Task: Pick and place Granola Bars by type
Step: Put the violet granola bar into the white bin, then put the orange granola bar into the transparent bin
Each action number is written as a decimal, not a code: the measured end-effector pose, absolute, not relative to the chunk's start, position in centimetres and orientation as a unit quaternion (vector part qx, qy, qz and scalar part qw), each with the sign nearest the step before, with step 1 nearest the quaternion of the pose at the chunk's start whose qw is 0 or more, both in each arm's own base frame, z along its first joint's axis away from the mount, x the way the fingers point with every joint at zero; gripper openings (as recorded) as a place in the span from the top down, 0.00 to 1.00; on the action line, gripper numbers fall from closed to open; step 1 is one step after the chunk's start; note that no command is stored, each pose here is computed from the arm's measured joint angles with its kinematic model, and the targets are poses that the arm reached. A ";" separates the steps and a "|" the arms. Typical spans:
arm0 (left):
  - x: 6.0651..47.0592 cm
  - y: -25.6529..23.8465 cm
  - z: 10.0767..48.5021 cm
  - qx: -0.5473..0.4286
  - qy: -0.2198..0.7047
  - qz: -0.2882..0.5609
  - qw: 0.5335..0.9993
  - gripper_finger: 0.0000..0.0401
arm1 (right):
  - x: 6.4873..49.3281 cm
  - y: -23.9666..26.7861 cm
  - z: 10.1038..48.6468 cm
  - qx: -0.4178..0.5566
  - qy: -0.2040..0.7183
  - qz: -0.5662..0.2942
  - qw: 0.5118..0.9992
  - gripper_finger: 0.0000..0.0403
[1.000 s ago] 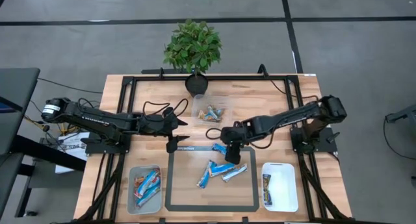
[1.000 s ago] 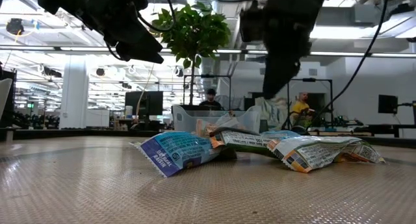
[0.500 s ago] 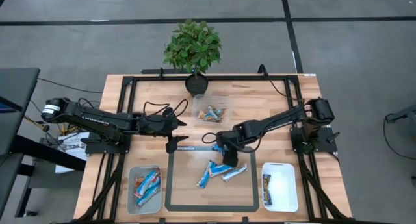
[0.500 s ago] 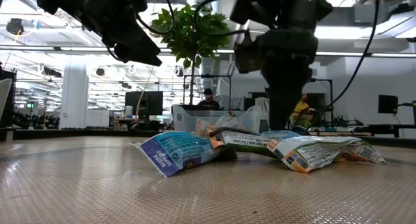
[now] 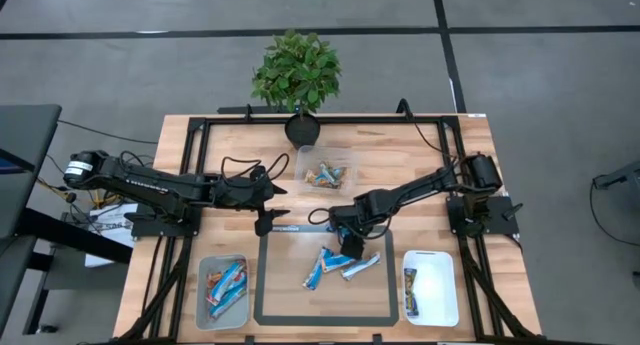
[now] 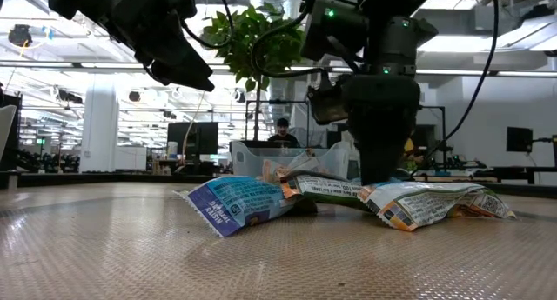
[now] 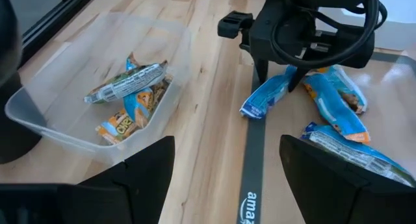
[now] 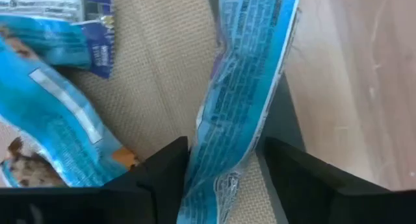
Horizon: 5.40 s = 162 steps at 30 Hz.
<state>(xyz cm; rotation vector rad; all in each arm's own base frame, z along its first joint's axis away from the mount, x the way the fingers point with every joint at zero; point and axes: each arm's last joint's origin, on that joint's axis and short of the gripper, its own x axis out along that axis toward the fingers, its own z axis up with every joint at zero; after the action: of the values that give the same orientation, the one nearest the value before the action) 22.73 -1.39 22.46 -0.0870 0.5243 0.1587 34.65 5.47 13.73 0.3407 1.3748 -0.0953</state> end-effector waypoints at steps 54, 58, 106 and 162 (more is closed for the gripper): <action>22.6 -1.3 22.3 -0.044 0.265 0.088 0.959 0.33 | 18.4 14.2 28.0 0.391 0.710 -0.178 0.558 0.89; 22.6 -1.3 22.3 -0.043 0.265 0.088 0.959 0.33 | 17.6 15.4 28.1 0.423 0.710 -0.208 0.523 0.89; 22.4 -1.3 21.9 -0.050 0.289 0.091 0.952 0.33 | 25.4 13.8 27.3 0.242 0.549 0.038 0.799 0.59; 8.8 -2.7 17.9 -0.070 0.115 -0.055 0.989 0.33 | 30.8 14.4 15.5 -0.017 0.641 0.069 0.765 0.62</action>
<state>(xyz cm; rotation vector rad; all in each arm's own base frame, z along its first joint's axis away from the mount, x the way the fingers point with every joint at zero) 8.83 -2.74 17.88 -0.1406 0.2311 -0.1111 30.80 14.36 15.50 -0.0366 1.3923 0.1508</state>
